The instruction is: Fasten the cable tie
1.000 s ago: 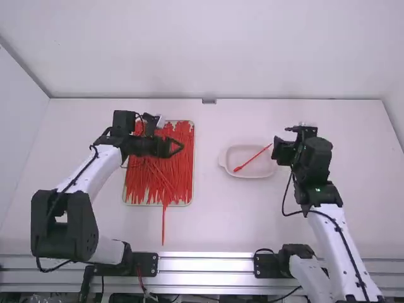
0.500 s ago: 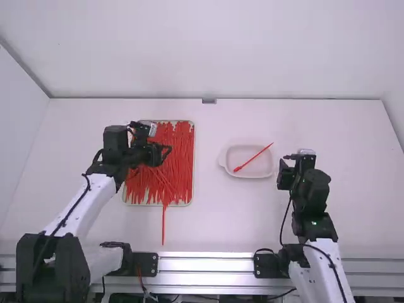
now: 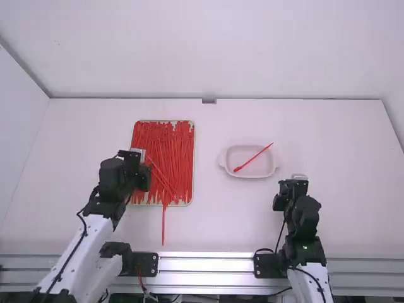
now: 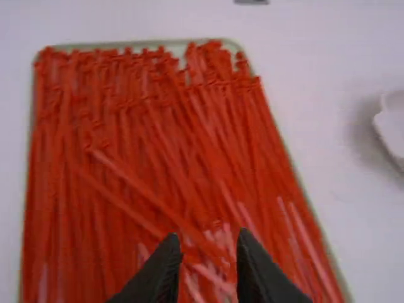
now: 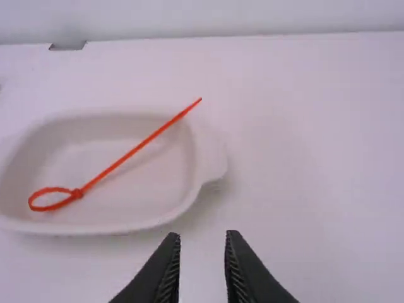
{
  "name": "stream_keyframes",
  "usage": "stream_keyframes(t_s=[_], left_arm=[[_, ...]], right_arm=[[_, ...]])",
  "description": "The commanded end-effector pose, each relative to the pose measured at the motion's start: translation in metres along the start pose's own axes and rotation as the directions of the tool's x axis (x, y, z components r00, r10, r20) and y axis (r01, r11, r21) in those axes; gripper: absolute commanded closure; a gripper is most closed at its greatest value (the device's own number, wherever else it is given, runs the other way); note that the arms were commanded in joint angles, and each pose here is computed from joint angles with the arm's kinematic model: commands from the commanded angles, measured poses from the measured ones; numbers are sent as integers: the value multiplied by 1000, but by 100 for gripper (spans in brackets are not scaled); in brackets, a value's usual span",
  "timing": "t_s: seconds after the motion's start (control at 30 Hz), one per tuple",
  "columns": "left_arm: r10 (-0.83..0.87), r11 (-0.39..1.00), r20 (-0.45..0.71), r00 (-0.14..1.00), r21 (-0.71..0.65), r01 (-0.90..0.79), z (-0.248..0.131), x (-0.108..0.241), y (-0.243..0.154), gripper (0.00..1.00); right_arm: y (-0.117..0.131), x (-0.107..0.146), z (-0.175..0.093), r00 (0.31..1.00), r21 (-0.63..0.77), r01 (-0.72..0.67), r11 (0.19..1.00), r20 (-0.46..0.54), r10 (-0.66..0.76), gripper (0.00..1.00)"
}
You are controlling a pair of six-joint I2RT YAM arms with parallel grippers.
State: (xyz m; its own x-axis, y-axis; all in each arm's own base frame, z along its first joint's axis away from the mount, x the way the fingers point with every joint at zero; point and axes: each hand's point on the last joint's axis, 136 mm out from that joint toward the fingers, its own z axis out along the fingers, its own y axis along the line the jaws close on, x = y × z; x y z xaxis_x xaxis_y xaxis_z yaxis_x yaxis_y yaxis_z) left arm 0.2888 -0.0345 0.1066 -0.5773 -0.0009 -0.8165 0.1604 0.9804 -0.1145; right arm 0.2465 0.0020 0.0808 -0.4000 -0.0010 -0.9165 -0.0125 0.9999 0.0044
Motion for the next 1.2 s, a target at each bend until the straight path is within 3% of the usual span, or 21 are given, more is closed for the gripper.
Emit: stream_keyframes(t_s=[0.0,0.23,0.5,0.73,1.17], left_arm=[[3,993,8,1000,-116,-2,-5,13,20,85],[3,980,8,1000,-197,-1,-11,50,33,99],[3,980,8,1000,-197,-1,-10,88,33,100],[25,980,120,992,-197,-1,-18,65,32,100],[61,980,300,952,-197,-1,-37,27,28,100]], right_arm=[[1,-5,-2,999,-3,0,1000,35,0,87],[1,-27,-10,991,-3,1,1000,137,-1,98],[1,-46,-19,973,-2,3,1000,230,-2,100],[1,-60,-27,954,-2,4,1000,299,-3,100],[1,-61,-28,953,-2,4,1000,302,-3,100]])
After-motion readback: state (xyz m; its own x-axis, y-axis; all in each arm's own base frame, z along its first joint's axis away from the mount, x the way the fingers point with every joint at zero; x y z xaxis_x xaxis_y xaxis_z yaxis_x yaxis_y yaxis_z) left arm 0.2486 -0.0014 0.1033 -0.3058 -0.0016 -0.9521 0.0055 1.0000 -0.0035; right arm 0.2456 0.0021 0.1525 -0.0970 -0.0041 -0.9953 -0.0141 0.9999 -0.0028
